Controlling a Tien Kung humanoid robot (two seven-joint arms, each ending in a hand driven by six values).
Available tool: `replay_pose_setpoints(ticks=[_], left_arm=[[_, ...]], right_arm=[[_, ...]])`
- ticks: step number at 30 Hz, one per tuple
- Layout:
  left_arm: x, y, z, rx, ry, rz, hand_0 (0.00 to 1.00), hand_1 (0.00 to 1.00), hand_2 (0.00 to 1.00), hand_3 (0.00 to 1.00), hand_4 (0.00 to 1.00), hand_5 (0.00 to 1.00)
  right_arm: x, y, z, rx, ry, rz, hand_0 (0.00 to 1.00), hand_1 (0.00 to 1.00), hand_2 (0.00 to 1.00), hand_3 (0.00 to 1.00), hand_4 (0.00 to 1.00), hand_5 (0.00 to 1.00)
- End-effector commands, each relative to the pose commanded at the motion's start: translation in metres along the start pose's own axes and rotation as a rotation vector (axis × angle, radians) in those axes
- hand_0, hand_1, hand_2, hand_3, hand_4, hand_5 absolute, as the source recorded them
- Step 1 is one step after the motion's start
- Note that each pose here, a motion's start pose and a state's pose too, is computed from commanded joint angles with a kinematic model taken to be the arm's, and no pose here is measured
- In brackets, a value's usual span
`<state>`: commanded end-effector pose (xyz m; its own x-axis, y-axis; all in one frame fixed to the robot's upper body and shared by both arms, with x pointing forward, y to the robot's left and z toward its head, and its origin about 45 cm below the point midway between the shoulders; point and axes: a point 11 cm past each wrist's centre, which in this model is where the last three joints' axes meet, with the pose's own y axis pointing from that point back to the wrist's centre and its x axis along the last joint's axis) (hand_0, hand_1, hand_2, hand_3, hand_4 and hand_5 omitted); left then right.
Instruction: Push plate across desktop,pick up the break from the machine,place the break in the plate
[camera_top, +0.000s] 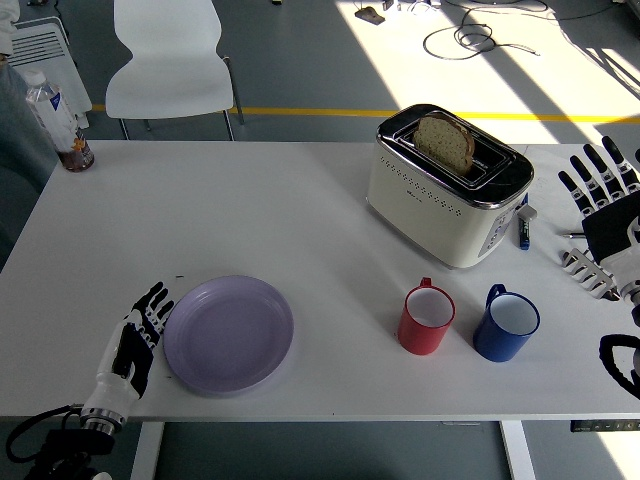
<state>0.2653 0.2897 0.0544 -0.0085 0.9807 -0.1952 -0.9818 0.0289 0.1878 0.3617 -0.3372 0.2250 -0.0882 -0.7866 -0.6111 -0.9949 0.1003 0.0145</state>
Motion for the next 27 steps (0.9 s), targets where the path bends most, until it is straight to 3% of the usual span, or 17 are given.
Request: replay_pose_setpoints(ticks=[19, 27], left_arm=[[-0.019, -0.012, -0.002, 0.046, 0.066, -0.092, 0.854, 0.889, 0.948, 0.911, 0.515, 0.998], [-0.033, -0.023, 0.000, 0.073, 0.104, -0.153, 0.842, 0.873, 0.924, 0.898, 0.514, 0.998]], right_arm=[[0.000, 0.001, 0.003, -0.007, -0.002, 0.001, 0.841, 0.798, 0.802, 0.800, 0.529, 0.903], [-0.001, 0.001, 0.004, -0.008, -0.004, -0.001, 0.841, 0.799, 0.801, 0.800, 0.529, 0.905]])
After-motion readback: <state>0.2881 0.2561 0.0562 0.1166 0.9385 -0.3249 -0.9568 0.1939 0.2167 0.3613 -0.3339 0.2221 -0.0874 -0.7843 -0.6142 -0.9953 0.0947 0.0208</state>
